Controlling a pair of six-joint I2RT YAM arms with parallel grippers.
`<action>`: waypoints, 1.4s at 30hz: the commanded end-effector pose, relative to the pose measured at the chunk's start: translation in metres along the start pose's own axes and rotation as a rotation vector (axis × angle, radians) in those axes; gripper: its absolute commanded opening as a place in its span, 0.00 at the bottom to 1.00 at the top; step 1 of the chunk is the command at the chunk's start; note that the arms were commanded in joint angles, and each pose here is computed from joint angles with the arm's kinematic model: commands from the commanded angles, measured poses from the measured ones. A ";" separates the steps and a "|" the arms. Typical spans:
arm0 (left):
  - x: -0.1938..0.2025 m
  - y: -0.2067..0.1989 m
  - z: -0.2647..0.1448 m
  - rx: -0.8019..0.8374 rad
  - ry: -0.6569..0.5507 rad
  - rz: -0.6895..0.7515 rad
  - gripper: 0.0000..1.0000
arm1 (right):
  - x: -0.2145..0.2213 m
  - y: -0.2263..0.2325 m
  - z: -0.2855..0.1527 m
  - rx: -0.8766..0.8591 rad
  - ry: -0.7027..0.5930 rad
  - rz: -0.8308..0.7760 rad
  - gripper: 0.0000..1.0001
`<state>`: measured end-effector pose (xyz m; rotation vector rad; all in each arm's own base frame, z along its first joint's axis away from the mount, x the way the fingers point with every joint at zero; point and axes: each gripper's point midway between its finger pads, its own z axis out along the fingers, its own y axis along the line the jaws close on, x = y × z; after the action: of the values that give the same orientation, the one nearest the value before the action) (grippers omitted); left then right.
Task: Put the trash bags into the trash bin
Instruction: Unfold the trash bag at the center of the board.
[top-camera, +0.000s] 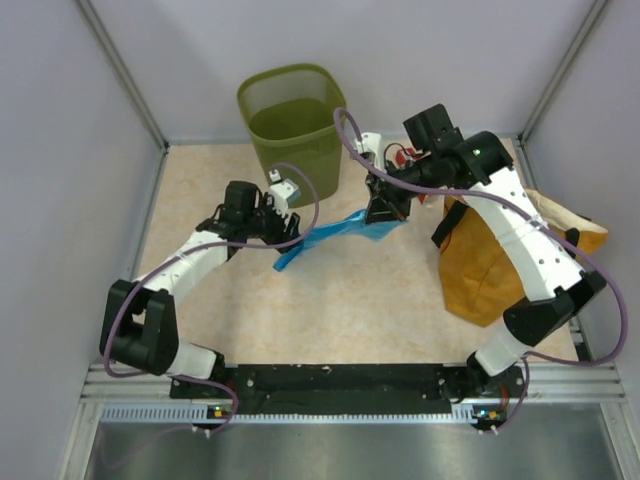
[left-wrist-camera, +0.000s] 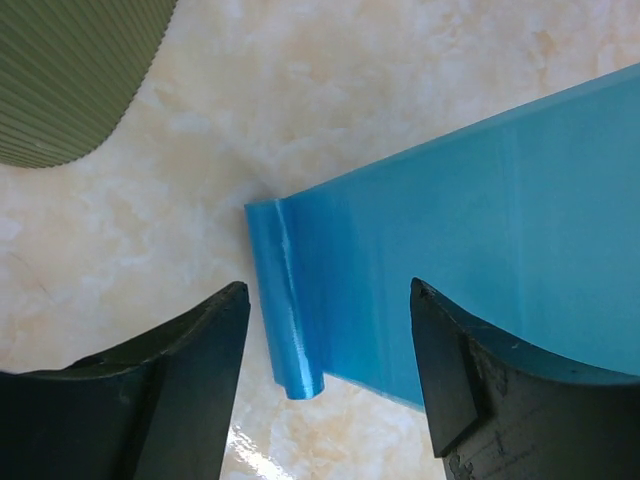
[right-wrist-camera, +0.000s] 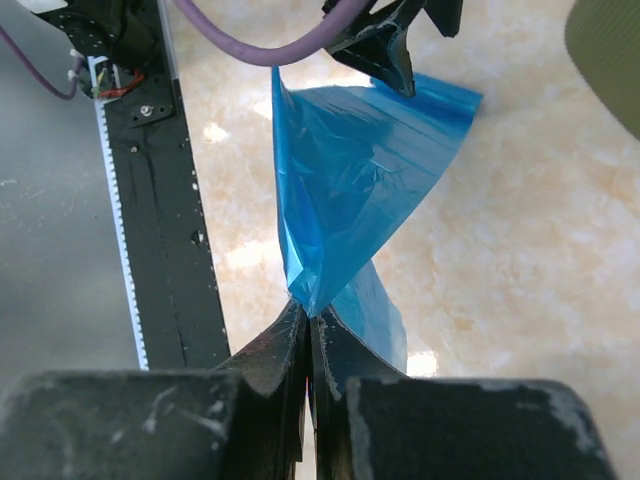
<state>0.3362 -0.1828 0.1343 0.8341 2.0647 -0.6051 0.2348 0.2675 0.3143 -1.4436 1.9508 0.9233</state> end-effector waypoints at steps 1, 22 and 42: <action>-0.011 0.023 0.003 -0.110 0.019 0.032 0.69 | -0.011 0.015 -0.037 0.097 -0.038 -0.086 0.00; 0.042 0.074 0.029 -0.274 0.235 0.077 0.67 | 0.144 -0.007 -0.015 0.165 0.236 0.104 0.00; 0.047 0.052 0.042 -0.132 0.255 0.030 0.66 | 0.220 -0.026 -0.001 0.202 0.377 0.231 0.00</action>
<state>0.3646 -0.1520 0.0626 0.8905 2.3105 -0.3333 0.1911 0.1376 0.1417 -1.3837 2.4865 0.5980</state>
